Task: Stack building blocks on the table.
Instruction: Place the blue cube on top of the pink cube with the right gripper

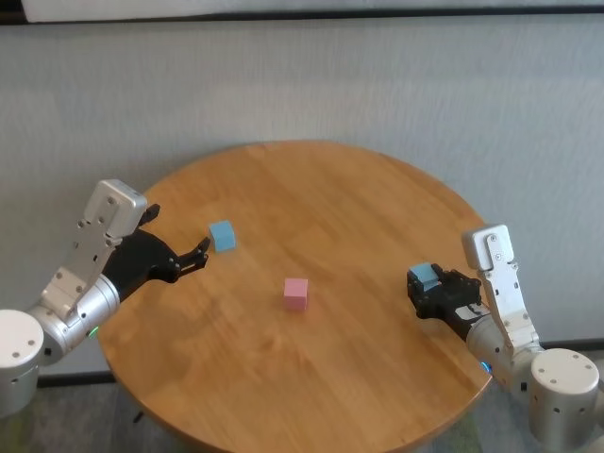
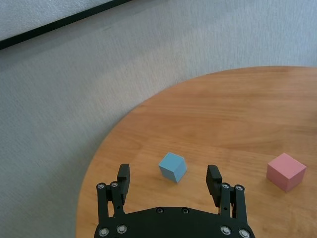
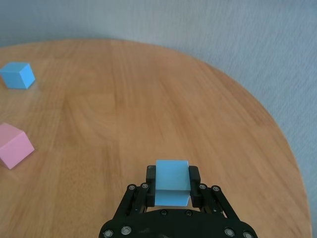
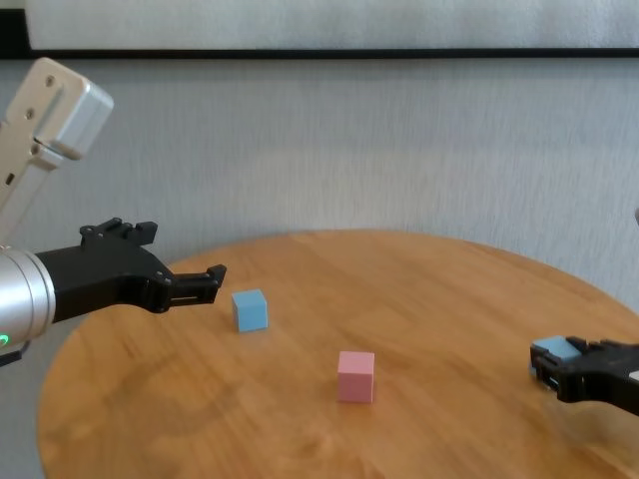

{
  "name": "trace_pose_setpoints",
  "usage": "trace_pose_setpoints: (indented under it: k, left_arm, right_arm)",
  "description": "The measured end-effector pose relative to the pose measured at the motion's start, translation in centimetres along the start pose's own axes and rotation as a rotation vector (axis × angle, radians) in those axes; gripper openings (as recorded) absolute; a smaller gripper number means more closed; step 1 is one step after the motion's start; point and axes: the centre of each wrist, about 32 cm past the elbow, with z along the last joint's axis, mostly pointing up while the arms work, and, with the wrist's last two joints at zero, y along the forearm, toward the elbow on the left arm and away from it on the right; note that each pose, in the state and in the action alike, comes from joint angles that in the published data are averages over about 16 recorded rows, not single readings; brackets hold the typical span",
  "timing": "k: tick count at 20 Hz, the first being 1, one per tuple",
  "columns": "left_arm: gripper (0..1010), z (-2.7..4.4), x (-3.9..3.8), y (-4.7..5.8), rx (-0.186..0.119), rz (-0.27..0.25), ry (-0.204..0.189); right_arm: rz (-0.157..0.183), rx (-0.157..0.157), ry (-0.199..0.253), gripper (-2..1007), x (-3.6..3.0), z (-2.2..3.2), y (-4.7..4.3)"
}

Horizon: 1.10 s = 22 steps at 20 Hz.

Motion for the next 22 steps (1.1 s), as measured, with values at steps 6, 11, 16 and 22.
trace_pose_setpoints:
  k: [6,11,16,22]
  left_arm:
    - [1000,0.0,0.0,0.0,0.0,0.0,0.0]
    - [1000,0.0,0.0,0.0,0.0,0.0,0.0]
    - [1000,0.0,0.0,0.0,0.0,0.0,0.0]
    - [1000,0.0,0.0,0.0,0.0,0.0,0.0]
  right_arm:
    - [0.075,0.038,-0.009,357,-0.74,0.54,-0.37]
    - [0.16,0.069,-0.011,357,-2.1,1.26,-0.62]
    - [0.241,0.089,-0.014,357,-3.97,2.02,-0.48]
    - [0.3,0.099,-0.031,357,-6.22,2.54,0.34]
